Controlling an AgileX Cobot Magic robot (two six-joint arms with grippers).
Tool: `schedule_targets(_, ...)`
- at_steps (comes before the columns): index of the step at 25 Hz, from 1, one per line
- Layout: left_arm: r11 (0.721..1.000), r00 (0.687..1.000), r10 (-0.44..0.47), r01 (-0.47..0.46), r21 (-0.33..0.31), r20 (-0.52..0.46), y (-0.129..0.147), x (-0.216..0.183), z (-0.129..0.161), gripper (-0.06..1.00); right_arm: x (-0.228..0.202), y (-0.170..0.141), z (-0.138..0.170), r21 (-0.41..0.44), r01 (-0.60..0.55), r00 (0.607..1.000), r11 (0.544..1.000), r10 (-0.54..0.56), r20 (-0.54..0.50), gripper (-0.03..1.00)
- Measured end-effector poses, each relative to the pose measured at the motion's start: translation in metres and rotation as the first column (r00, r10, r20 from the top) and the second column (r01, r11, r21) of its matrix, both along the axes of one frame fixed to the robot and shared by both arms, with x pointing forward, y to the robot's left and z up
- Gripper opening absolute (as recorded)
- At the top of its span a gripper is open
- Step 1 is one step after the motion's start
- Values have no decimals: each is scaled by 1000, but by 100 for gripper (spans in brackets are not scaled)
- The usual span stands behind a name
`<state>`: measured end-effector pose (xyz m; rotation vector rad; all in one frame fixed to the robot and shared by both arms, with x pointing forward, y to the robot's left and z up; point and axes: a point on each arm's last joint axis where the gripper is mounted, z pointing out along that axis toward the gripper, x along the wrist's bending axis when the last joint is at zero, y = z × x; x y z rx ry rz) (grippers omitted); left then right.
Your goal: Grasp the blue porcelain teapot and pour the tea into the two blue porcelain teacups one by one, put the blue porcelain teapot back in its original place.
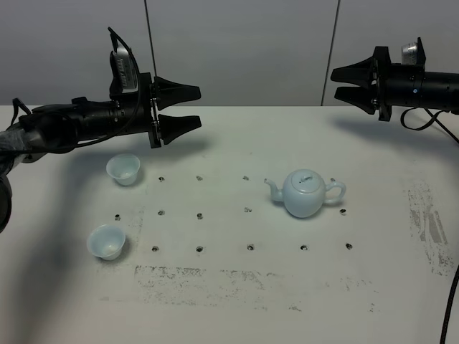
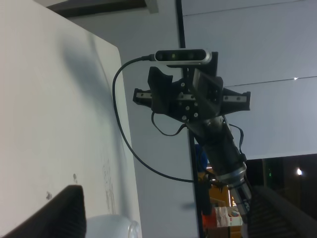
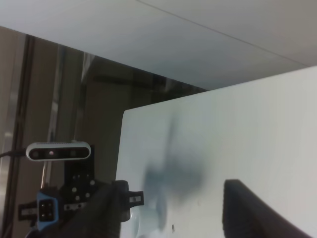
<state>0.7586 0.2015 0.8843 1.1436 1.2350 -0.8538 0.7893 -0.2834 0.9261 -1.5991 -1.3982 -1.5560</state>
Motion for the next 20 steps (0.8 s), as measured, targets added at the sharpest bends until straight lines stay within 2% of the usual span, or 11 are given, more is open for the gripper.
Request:
schedule_targets(11, 1000, 1000, 0, 0, 0, 0, 0, 0, 0, 72, 0, 0, 0, 0, 0, 1000, 1000, 0, -1, 47)
schedule_targets(13, 1000, 1000, -2, 2, 7, 24, 0, 1, 2, 72, 1, 0, 1, -6, -2, 1000, 1000, 2, 13, 47)
schedule_targets(15, 999, 996, -25, 21, 46, 83, 0, 3, 8, 72, 2, 0, 7, -30, -9, 998, 1000, 10, 57, 48)
schedule_targets(17, 993, 985, -65, 47, 112, 162, -1, 8, 24, 72, 5, -1, 22, -80, -15, 992, 997, 25, 122, 48)
schedule_targets(20, 961, 950, -135, 56, 273, 281, 1, 16, 54, 72, 7, -5, 51, -244, -11, 968, 970, 71, 242, 48)
